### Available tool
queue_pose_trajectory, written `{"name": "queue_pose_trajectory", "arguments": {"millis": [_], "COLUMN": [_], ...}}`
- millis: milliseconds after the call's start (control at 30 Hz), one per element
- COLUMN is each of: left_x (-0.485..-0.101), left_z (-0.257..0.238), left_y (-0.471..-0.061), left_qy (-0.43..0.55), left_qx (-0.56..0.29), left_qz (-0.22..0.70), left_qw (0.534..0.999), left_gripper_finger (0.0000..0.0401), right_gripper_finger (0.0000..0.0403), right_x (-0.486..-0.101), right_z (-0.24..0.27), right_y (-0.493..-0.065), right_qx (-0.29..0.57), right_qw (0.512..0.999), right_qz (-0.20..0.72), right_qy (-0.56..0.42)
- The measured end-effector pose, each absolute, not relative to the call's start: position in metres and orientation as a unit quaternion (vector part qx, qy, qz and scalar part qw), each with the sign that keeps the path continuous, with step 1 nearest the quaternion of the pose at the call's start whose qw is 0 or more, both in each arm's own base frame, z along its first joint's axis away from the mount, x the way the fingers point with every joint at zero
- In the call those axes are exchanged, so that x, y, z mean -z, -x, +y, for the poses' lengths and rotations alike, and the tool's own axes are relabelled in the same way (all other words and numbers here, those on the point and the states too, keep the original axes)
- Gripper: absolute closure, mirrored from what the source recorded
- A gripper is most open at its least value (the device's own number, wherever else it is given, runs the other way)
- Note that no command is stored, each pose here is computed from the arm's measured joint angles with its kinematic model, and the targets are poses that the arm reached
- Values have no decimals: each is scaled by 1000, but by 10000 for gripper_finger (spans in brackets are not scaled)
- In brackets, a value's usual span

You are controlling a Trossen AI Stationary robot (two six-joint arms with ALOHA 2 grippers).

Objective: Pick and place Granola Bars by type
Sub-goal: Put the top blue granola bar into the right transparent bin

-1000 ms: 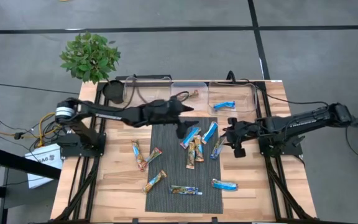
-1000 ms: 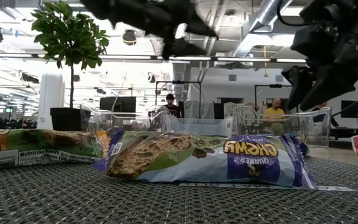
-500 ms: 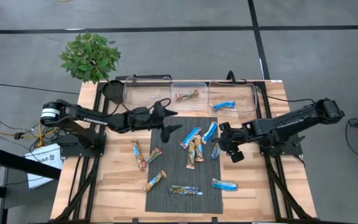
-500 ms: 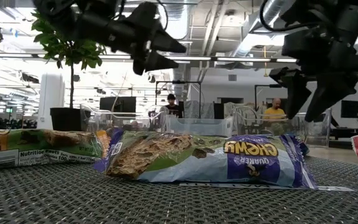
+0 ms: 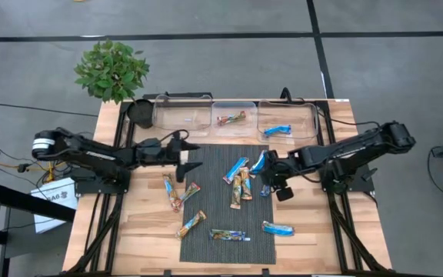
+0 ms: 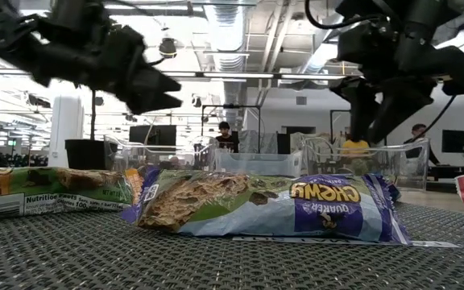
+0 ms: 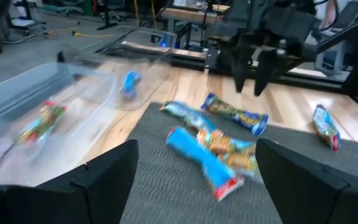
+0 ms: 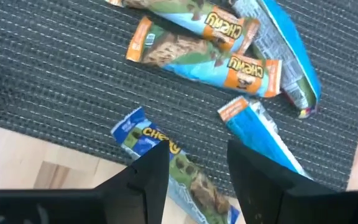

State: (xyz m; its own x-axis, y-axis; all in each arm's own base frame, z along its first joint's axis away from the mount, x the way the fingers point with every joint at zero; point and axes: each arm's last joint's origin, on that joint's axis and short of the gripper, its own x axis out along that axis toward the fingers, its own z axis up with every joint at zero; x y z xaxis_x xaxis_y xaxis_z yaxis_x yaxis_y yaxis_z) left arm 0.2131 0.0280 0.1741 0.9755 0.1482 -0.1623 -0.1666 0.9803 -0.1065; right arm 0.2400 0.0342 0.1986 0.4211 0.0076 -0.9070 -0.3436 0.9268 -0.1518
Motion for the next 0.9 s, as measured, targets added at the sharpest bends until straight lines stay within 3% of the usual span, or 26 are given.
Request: {"name": "queue_pose_trajectory", "arguments": {"millis": [367,900], "left_x": [-156,-152], "left_z": [20,18], "left_y": [-149,-134], "left_qy": [25,8], "left_qx": [-78,-76], "left_qz": [18,72], "left_qw": [996,994], "left_gripper_finger": [83,83], "right_gripper_finger": [253,252], "right_x": [-201,-201], "right_z": [33,25], "right_y": [-243,-244], "right_qx": [-68,-50], "right_qw": [832,833], "right_qz": [527,529], "right_qy": [159,155]}}
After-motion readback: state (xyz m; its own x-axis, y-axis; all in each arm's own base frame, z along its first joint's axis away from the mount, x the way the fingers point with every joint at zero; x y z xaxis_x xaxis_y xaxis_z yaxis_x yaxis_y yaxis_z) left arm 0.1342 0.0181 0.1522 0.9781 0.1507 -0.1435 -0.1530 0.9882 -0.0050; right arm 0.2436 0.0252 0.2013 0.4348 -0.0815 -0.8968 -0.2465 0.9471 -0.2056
